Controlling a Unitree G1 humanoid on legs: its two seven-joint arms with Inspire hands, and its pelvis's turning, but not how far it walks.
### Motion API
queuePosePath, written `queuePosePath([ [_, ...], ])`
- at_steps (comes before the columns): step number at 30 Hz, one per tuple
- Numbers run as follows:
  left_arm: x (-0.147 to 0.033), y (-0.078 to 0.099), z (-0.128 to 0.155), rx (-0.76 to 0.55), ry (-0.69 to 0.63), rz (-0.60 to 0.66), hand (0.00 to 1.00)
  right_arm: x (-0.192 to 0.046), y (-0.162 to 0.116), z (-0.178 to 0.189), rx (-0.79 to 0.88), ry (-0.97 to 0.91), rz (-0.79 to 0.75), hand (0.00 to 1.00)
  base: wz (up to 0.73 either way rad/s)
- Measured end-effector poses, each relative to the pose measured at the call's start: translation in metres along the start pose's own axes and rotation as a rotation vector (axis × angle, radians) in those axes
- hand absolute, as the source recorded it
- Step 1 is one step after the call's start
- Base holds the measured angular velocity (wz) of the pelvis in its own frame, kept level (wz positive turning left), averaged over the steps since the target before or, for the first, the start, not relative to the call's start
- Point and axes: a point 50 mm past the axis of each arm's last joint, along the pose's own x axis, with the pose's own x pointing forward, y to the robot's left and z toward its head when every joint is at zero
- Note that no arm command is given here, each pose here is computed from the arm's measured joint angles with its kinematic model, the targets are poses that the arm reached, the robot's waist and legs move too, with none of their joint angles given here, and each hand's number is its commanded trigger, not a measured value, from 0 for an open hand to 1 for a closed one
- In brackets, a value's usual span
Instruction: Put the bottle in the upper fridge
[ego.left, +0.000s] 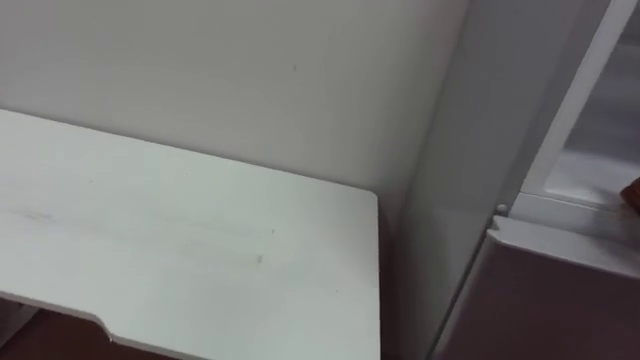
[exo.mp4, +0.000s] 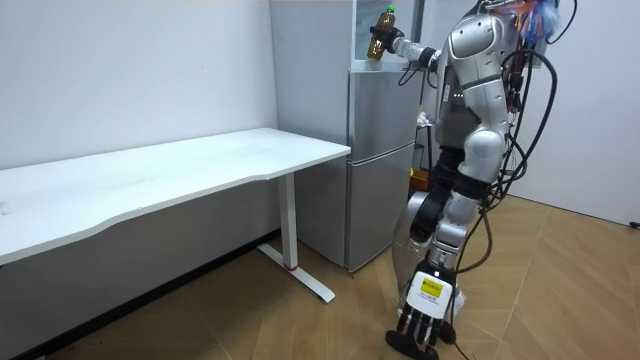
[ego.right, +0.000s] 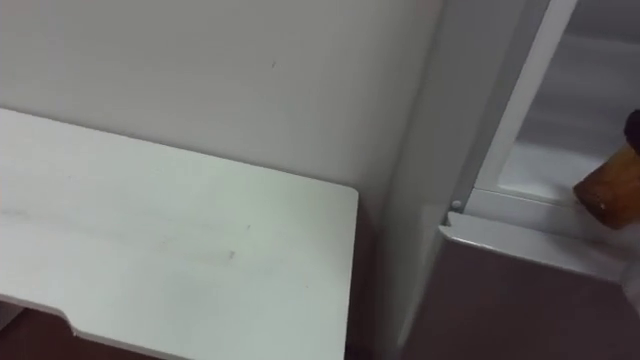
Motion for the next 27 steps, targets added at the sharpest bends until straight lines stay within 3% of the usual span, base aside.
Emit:
queuePosePath([
  [19, -0.001, 0.020, -0.013, 0.016, 0.029, 0.068, 0.00, 0.014, 0.027, 0.009, -0.068, 0.018, -0.086, 1.00, 0.10],
  [27, -0.001, 0.024, -0.006, 0.008, 0.009, 0.081, 0.00, 0.022, 0.016, -0.005, -0.128, 0.077, -0.034, 1.00, 0.02],
])
